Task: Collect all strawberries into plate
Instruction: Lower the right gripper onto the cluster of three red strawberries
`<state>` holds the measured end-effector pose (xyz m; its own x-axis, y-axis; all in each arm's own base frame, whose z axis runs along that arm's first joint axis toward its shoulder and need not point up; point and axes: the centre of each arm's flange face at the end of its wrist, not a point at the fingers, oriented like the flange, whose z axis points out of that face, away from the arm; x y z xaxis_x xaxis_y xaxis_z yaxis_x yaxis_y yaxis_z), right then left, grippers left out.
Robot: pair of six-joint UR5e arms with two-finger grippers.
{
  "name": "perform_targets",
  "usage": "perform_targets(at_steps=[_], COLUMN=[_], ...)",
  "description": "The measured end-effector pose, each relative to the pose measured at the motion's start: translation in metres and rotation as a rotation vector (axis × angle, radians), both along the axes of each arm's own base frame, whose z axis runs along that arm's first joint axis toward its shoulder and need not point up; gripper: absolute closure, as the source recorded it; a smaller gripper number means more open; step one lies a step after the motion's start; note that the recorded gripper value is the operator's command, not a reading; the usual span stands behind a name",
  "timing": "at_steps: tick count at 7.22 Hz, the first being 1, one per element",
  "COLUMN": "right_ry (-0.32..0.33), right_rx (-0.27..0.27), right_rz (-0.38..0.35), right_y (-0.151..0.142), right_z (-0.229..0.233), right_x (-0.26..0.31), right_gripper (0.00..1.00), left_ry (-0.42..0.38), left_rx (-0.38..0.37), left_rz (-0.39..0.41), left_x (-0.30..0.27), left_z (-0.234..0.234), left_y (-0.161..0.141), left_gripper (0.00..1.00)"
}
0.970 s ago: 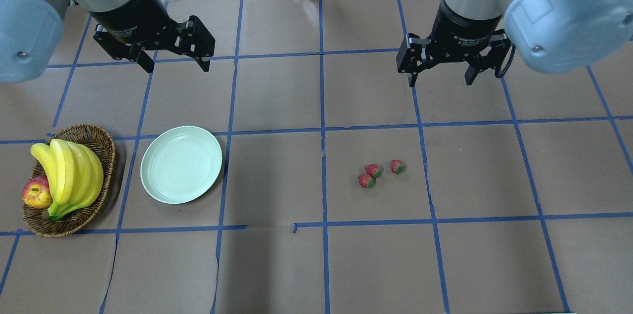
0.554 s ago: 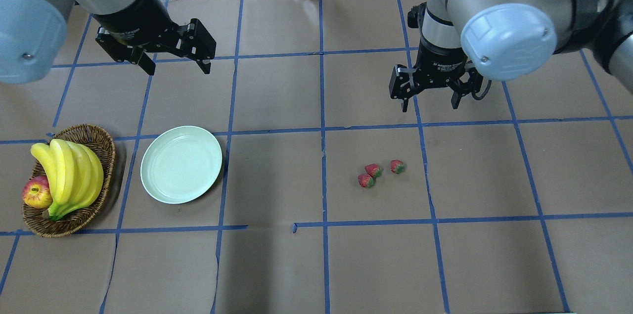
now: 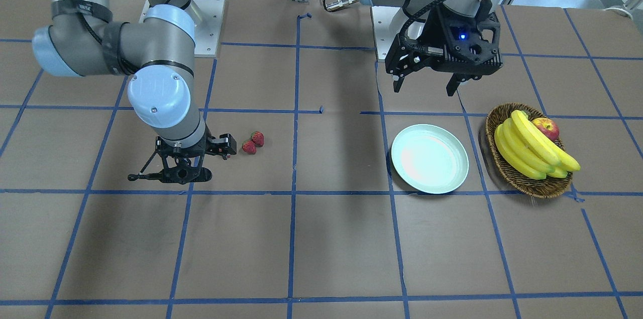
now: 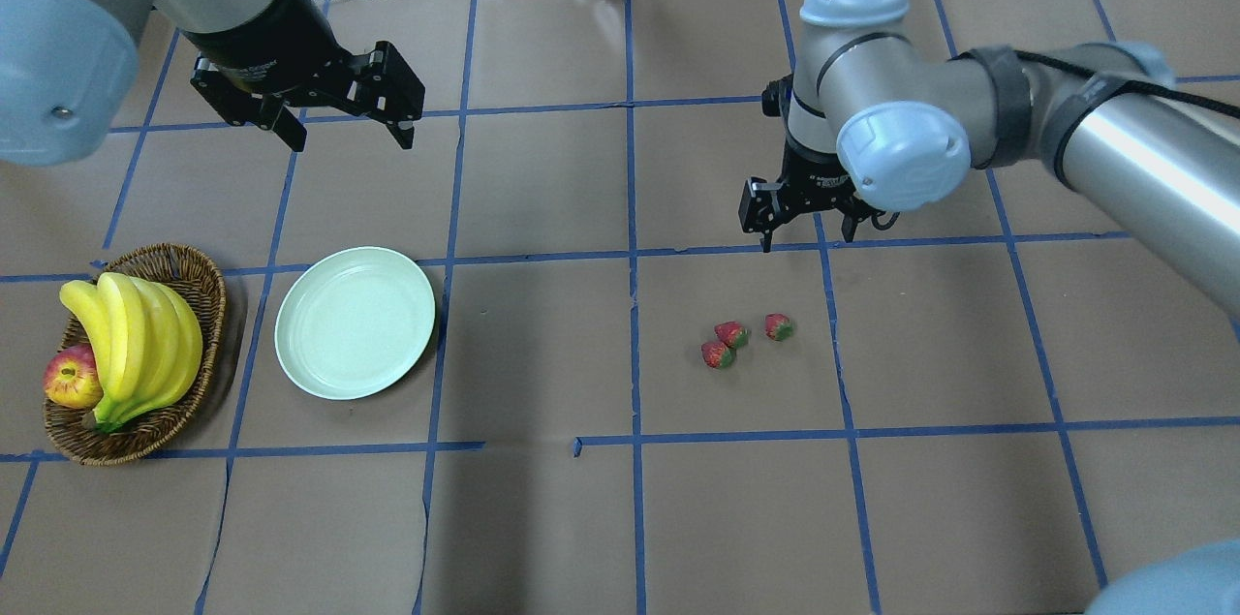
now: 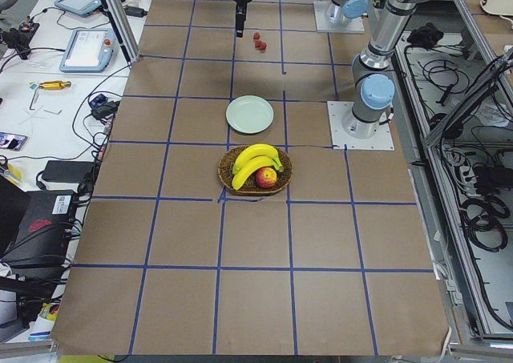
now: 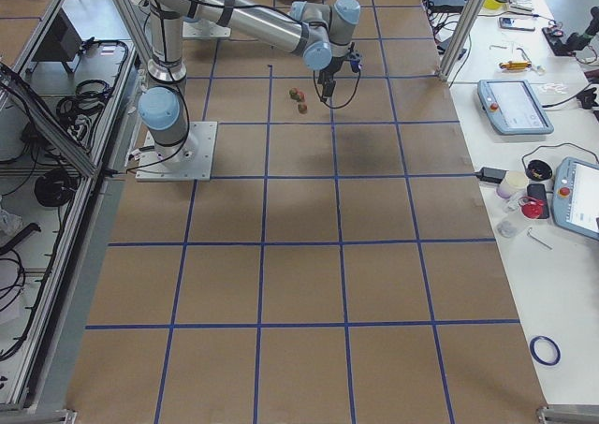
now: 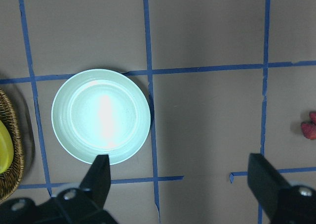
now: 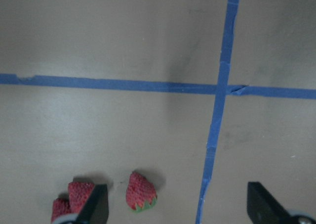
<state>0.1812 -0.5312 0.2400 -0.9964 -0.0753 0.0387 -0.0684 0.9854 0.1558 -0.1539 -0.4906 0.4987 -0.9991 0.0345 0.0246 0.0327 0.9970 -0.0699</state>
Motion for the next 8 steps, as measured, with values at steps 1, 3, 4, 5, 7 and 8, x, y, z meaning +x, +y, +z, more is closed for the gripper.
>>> perform_targets(at_steps=[1,3,4,5,7,8], right_ry=[-0.001,0.002,0.004,0.006,0.008,0.007], right_rx=[-0.006,0.004,0.011,0.014,0.019,0.024], right_rz=[0.006,0.021,0.023,0.024,0.025,0.025], right_y=[0.015,0.04,0.048,0.051,0.054,0.055], right_z=[-0.027,-0.055,-0.061,-0.064,-0.066,-0.068], right_x=[0.0,0.011,0.014,0.014,0.015,0.015], right_gripper=[0.0,0.11,0.41,0.56,0.74,0.81], left_ry=[0.001,0.002,0.003,0.002,0.002,0.002], left_rx=[0.001,0.002,0.002,0.002,0.002,0.002], left_rz=[0.0,0.001,0.001,0.002,0.002,0.002], left_x=[0.0,0.0,0.0,0.0,0.0,0.0], left_z=[-0.001,-0.001,-0.001,-0.001,-0.001,-0.001], left_y=[0.0,0.0,0.0,0.0,0.0,0.0], left_gripper=[0.0,0.0,0.0,0.0,0.0,0.0])
